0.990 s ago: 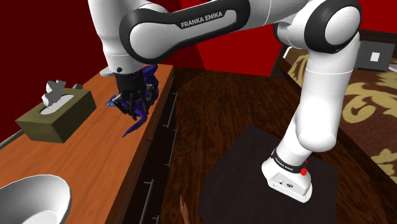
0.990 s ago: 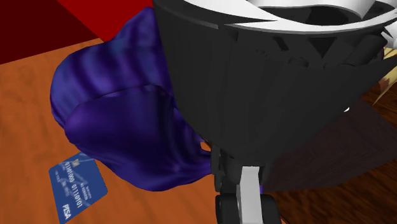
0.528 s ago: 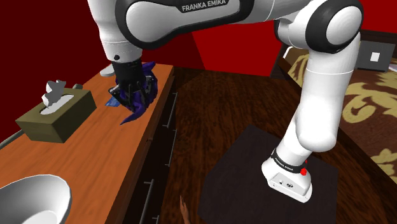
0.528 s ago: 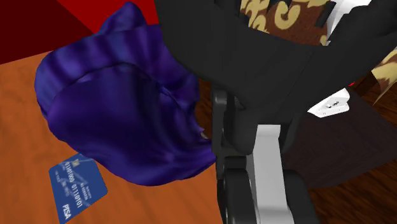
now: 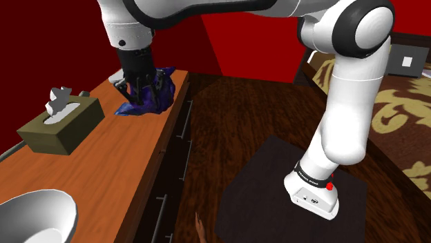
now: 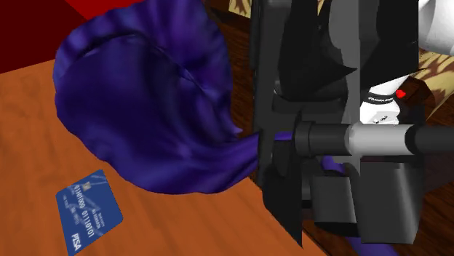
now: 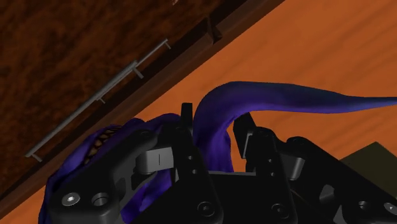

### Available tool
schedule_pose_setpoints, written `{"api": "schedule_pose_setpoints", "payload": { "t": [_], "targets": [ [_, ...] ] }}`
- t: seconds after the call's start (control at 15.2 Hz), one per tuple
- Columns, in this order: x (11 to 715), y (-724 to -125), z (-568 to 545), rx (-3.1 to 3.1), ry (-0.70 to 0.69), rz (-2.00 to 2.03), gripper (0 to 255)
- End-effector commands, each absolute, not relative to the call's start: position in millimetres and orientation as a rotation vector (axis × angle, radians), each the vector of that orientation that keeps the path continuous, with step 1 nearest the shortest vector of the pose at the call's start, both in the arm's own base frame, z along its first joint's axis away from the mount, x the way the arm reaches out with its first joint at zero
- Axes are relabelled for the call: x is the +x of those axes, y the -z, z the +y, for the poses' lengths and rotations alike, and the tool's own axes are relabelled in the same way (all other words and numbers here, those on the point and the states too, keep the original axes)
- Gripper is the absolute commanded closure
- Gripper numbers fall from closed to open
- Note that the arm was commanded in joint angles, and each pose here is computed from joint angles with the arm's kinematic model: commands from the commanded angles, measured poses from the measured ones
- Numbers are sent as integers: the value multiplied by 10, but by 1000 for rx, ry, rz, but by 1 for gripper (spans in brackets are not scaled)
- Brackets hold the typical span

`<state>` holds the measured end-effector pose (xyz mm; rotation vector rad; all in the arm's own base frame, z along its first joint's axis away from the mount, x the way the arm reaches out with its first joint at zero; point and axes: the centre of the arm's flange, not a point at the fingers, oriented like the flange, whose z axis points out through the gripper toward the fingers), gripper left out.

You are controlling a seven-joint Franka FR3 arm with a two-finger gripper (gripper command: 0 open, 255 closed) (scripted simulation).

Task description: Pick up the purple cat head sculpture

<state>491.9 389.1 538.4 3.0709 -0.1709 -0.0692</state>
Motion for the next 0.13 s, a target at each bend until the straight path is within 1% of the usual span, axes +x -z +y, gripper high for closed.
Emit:
{"api": "schedule_pose_setpoints", "payload": {
  "t": [0.0, 0.07],
  "targets": [
    [4922, -5472, 3886, 3072, 65, -171, 255],
    [4921, -5472, 3886, 3072, 65, -171, 255]
  ]
}}
